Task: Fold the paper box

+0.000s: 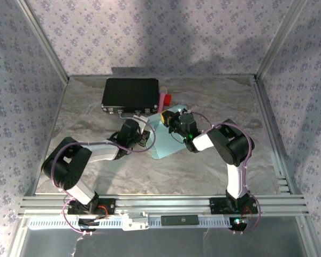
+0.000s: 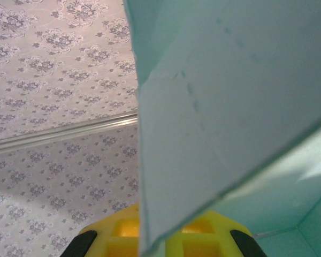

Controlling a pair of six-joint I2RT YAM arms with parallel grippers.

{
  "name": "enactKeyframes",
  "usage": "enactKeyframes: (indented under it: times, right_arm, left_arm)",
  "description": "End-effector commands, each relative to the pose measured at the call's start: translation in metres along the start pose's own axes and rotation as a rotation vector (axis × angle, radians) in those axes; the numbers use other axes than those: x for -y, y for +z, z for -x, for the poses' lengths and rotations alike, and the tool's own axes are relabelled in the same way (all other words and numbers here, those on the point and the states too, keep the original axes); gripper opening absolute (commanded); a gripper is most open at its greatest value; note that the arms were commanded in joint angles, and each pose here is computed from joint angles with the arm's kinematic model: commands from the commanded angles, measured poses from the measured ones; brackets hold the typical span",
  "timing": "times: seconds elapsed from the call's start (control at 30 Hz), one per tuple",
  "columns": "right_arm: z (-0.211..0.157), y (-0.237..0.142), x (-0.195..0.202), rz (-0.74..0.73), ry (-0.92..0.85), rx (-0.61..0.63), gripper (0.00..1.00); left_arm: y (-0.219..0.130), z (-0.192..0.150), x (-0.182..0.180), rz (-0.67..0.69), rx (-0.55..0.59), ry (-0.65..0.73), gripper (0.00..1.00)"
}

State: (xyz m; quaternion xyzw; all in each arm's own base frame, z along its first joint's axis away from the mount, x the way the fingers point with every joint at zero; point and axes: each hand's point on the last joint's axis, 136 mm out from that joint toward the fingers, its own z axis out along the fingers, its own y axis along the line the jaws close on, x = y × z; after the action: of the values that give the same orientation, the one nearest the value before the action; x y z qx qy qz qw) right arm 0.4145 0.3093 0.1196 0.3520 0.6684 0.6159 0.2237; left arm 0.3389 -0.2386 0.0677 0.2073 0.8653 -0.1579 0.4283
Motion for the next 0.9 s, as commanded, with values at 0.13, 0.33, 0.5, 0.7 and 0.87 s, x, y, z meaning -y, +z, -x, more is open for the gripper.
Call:
enactKeyframes:
  times: [0.13, 0.33, 0.5, 0.7, 0.87]
  right_arm:
    - [-0.006, -0.005, 0.049, -0.169, 0.048, -0.023, 0.0]
    - [-0.006, -0.004, 0.048, -0.175, 0.045, -0.027, 0.0]
    - [-0.007, -0.003, 0.047, -0.174, 0.045, -0.03, 0.0]
    - [-0.007, -0.003, 0.049, -0.178, 0.045, -0.031, 0.0]
    - [-0.008, -0.002, 0.051, -0.182, 0.046, -0.031, 0.0]
  left_arm:
    - [-0.011, 0.013, 0.015, -0.091, 0.051, 0.09, 0.22]
    - [-0.016, 0.008, 0.009, -0.07, 0.099, 0.157, 0.18]
    - [-0.012, 0.01, -0.004, -0.066, 0.098, 0.115, 0.12]
    - [-0.016, 0.02, 0.016, -0.158, 0.112, 0.115, 0.17]
    - [-0.014, 0.025, 0.039, -0.204, 0.104, 0.143, 0.19]
